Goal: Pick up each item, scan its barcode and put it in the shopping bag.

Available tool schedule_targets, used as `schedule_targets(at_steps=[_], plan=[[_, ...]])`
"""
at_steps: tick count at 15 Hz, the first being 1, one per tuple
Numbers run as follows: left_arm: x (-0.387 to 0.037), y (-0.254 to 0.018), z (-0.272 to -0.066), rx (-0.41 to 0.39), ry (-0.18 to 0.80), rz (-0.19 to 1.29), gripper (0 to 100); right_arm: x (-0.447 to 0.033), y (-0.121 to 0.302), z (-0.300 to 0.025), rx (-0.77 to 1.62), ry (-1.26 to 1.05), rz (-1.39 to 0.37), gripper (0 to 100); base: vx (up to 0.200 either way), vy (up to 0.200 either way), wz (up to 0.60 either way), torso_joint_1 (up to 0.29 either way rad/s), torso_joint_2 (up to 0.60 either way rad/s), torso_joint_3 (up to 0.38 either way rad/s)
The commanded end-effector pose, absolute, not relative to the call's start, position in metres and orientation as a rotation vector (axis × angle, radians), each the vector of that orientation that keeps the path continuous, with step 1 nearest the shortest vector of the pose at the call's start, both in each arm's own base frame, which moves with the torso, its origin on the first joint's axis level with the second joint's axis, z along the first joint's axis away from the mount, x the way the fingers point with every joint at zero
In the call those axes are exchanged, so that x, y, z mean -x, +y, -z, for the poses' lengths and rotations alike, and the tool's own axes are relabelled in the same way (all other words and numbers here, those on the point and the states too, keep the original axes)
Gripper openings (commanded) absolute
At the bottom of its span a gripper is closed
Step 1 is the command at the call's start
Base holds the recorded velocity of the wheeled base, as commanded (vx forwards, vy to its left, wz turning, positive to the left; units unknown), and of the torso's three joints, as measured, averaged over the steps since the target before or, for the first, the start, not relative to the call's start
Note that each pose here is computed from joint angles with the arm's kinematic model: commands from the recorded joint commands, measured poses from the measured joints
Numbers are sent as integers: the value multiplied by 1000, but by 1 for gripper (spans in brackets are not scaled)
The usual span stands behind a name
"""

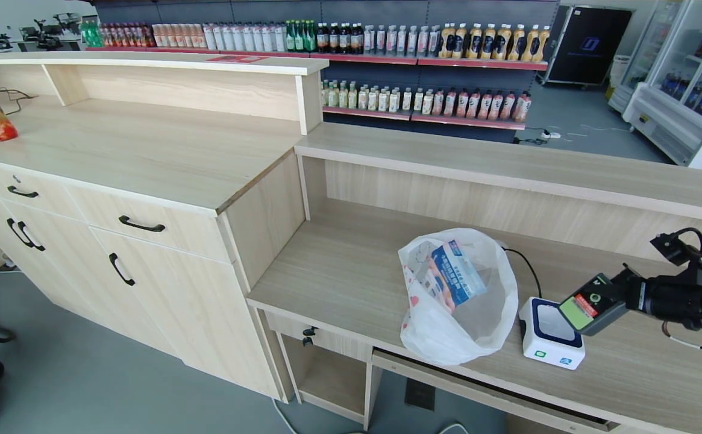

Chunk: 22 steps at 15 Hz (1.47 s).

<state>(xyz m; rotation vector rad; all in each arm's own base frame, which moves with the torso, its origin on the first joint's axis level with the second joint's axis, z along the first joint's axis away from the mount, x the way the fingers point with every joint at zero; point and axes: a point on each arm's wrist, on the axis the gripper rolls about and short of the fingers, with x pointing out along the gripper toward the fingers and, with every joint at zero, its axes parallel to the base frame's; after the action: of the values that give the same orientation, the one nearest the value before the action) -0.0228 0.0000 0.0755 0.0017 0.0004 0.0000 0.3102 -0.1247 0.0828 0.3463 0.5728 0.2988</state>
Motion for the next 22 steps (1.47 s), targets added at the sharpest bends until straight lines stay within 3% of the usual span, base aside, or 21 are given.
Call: schedule_targets(at_steps=[1, 18, 20, 22], plan=[[23, 0, -75, -2, 0, 0, 100, -312, -125, -80, -348, 576, -302, 0, 0, 0, 0, 0, 0, 0], [23, 0, -75, -2, 0, 0, 100, -321, -115, -78, -314, 535, -345, 0, 0, 0, 0, 0, 0, 0], [23, 0, -75, -2, 0, 0, 100, -322, -115, -82, -324, 512, -341, 0, 0, 0, 0, 0, 0, 0], [23, 0, -75, -2, 0, 0, 100, -310, -110, -107, -272, 454, -345, 0, 0, 0, 0, 0, 0, 0]])
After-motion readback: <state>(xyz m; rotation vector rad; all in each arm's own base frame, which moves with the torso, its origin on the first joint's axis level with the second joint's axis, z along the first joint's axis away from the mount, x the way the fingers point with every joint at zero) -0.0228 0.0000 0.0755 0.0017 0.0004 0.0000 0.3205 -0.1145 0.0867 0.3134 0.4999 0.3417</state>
